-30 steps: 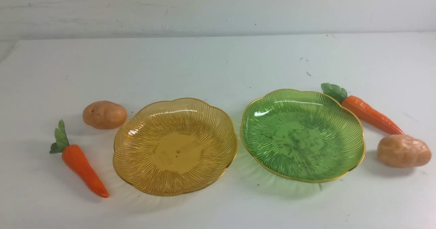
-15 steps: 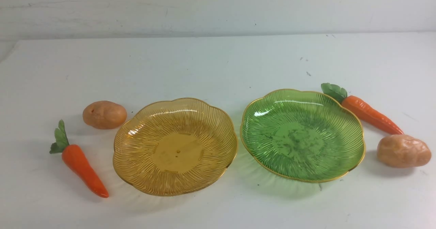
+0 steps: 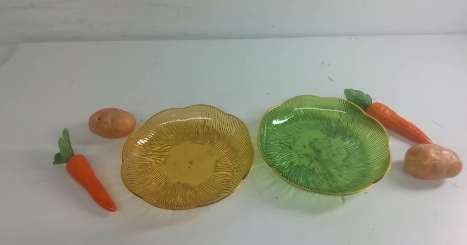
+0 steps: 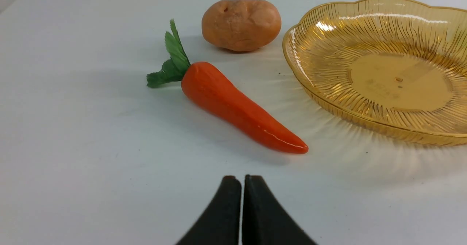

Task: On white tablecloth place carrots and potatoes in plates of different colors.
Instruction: 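Place the carrot on the yellow plate with the right gripper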

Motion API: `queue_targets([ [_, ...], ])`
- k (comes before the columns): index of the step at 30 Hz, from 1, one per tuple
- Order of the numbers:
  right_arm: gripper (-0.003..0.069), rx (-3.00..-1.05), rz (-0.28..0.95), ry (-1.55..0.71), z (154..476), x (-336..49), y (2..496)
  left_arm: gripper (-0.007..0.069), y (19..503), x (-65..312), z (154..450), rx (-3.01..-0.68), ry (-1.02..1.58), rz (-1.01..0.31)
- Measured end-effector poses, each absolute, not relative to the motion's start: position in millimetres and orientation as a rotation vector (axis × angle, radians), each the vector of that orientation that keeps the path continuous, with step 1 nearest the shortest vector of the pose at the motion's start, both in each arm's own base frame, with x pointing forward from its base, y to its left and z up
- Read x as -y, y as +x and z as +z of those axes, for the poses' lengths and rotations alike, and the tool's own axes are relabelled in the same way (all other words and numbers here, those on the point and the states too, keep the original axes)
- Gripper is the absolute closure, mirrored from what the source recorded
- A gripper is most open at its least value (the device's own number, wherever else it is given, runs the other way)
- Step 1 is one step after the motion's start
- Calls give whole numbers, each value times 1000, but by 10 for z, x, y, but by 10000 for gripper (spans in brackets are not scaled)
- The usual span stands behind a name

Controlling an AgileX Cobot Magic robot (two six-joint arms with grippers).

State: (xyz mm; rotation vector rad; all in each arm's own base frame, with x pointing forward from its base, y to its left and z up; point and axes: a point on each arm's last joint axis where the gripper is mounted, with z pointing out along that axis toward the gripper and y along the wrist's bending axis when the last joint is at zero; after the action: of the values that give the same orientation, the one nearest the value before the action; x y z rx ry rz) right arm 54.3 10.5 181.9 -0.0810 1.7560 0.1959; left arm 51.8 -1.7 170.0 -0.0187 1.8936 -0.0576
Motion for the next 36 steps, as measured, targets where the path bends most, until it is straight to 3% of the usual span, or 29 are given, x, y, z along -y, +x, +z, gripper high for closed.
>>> queue_targets([
  [3, 674, -1666, 670, 361, 1903, -151, 545, 628, 518, 17, 1700, -1894, -19, -58],
  [5, 674, -1600, 918, 600, 1933, -165, 544, 628, 518, 17, 1700, -1894, -19, -58],
  [7, 674, -1537, 1048, 725, 1960, -163, 546, 628, 518, 17, 1700, -1894, -19, -58],
  [10, 674, -1428, 1100, 797, 2022, -116, 556, 628, 518, 17, 1700, -1894, -19, -58],
  [15, 674, -1350, 1017, 704, 2205, -72, 537, 628, 518, 17, 1700, -1894, -19, -58],
  [20, 674, -1262, 791, 406, 2841, -57, 413, 628, 518, 17, 1700, -1894, -19, -58],
  [23, 674, -1349, 625, 231, 3124, -112, 479, 628, 518, 17, 1700, -1894, -19, -58],
  [26, 674, -1499, 547, 124, 3248, -189, 632, 628, 518, 17, 1700, -1894, -19, -58],
  [27, 674, -1639, 451, 132, 3217, -246, 784, 628, 518, 17, 1700, -1894, -19, -58],
  [28, 673, -1796, 498, 40, 3184, -295, 915, 628, 518, 17, 1700, -1894, -19, -58],
  [31, 673, -2169, 418, 1, 3000, -370, 1324, 628, 518, 17, 1700, -1894, -19, -58],
  [36, 673, -2445, 280, -55, 2967, -410, 1852, 628, 518, 17, 1700, -1894, -19, -58],
])
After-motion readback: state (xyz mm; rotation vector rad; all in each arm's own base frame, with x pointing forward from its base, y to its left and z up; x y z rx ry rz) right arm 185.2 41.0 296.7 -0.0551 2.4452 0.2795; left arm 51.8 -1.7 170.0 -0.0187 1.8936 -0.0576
